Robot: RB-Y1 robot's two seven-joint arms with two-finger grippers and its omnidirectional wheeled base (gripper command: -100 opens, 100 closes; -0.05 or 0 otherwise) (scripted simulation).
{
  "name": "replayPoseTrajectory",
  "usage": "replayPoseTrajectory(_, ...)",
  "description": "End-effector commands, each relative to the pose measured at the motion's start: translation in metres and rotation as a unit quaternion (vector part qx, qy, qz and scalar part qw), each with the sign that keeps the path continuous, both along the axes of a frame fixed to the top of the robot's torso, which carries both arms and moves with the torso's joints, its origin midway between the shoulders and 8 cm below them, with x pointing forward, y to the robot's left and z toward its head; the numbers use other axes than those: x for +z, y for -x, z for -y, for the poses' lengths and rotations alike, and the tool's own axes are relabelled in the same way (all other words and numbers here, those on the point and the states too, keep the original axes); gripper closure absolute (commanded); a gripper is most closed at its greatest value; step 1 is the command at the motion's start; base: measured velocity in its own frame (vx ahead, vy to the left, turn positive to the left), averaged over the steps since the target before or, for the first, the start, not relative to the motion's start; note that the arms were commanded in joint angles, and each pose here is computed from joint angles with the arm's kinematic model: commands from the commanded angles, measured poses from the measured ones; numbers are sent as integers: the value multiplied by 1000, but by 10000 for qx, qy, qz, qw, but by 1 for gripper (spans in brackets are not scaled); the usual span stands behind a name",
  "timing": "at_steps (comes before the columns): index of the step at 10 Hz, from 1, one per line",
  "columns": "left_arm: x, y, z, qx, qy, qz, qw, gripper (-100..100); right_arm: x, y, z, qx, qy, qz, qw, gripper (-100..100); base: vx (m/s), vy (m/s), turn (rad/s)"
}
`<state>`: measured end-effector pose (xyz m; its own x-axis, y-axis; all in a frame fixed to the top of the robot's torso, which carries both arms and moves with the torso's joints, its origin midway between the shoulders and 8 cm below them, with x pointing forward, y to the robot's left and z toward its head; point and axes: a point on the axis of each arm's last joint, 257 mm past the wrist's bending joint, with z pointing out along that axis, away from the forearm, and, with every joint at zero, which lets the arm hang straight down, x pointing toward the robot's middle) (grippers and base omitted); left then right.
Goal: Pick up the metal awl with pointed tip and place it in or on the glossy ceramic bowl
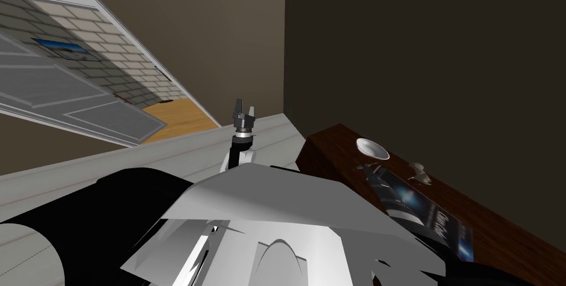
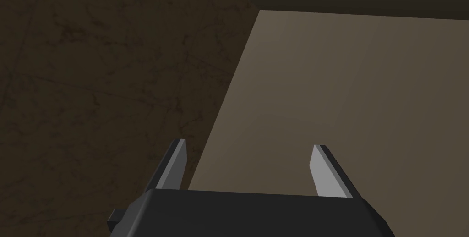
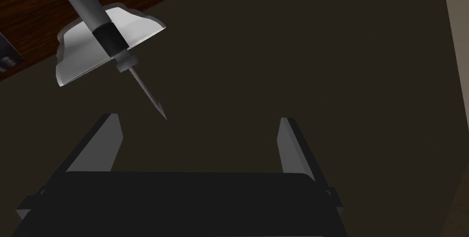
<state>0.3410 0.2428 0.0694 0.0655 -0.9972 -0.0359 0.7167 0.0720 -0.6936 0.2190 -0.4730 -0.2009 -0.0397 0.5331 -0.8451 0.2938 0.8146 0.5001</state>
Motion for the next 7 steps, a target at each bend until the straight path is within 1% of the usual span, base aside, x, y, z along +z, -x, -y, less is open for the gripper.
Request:
replayPoseTrajectory(1,0,0,0,0,0,0,10000,0,-12,18,16,-47,308,-397,9987,-100,74,31,55)
replayPoseTrajectory(2,0,0,0,0,0,0,10000,0,-19,30,27,-70,520,-669,9964,-100,110,52,71)
replayPoseTrajectory(4,0,0,0,0,0,0,10000,0,-28,52,50,-87,959,-1211,9880,-100,123,64,63)
replayPoseTrajectory(5,0,0,0,0,0,0,10000,0,-29,54,50,-93,959,-1233,9877,-100,68,38,18)
replayPoseTrajectory(7,0,0,0,0,0,0,10000,0,-35,79,75,-91,1400,-1790,9738,-100,81,47,59)
